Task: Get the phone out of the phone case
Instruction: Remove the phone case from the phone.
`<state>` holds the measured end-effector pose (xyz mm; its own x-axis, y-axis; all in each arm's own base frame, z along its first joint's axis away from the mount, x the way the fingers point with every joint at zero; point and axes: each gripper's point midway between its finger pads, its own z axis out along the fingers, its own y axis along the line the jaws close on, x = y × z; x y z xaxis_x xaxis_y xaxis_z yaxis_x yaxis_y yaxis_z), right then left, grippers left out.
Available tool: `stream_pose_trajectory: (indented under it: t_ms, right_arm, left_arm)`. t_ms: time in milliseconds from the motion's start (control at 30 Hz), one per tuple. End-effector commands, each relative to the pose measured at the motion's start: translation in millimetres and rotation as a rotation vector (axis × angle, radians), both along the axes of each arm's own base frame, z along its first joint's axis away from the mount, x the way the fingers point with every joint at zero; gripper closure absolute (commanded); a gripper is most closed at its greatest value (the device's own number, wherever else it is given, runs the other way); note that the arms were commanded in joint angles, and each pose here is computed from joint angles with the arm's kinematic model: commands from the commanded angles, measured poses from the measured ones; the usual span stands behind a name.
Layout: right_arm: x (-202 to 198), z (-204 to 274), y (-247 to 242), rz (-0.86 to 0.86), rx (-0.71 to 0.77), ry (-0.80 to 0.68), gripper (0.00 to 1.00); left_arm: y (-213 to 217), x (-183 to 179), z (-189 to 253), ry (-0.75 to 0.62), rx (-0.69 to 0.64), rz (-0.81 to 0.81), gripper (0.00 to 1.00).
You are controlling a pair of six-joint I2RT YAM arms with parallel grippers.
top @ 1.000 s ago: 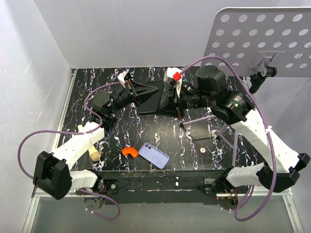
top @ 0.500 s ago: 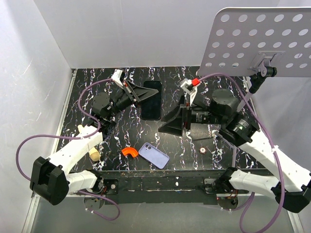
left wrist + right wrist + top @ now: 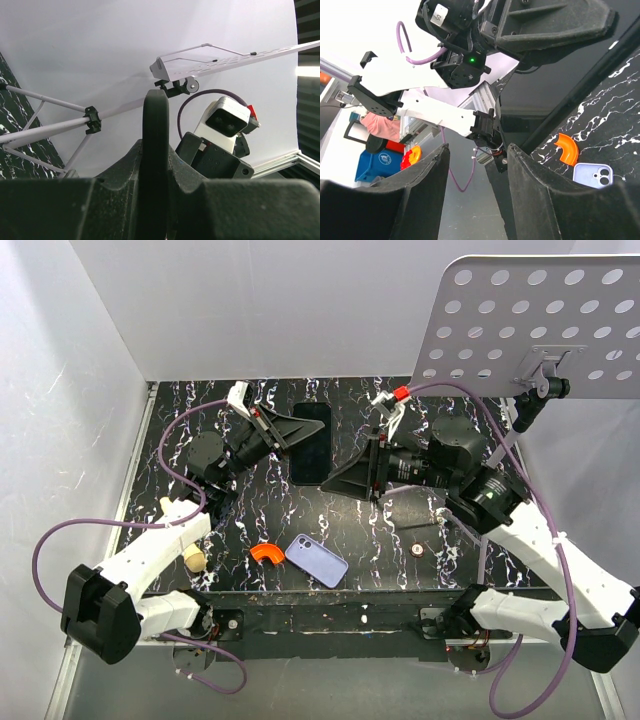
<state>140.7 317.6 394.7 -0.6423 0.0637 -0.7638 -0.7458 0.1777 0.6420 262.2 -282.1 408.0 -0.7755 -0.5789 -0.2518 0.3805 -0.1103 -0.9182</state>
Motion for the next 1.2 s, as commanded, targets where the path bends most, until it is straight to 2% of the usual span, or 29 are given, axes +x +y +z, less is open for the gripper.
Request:
stream_pose_trajectory:
  t_ms: [0, 300, 567, 767, 867, 967, 1167]
  right_arm:
    - [-1, 3, -12, -0.045, -0.039, 0.008, 0.43]
    - [-6, -3, -10, -0.003, -0.058, 0.026, 0.45]
    - [1, 7, 11, 0.063, 0.024, -0.004, 0.56]
    - [-5, 3, 14, 0.127, 0.041, -0.018, 0.73]
    - [-12, 1, 13, 0.175, 0.056, -0.076, 0.88]
    - [-16, 0, 11, 0.206, 0.084, -0.193, 0.99]
    - [-2, 6, 12, 0.162, 0.080, -0.389, 0.99]
  left_arm:
    - [14, -20, 60, -0.148, -0.109, 0.011, 1.00]
    - [14, -24, 63, -0.166, -0.077, 0.013, 1.00]
    - [13, -28, 64, -0.162, -0.090, -0.017, 1.00]
    - [10, -33, 69, -0.170, -0.094, -0.057, 1.00]
    - [10, -37, 69, -0.137, -0.117, -0.091, 1.00]
    - [8, -41, 67, -0.077, -0.154, -0.157, 1.00]
    - [4, -49, 57, 0.026, -0.162, -0.250, 1.00]
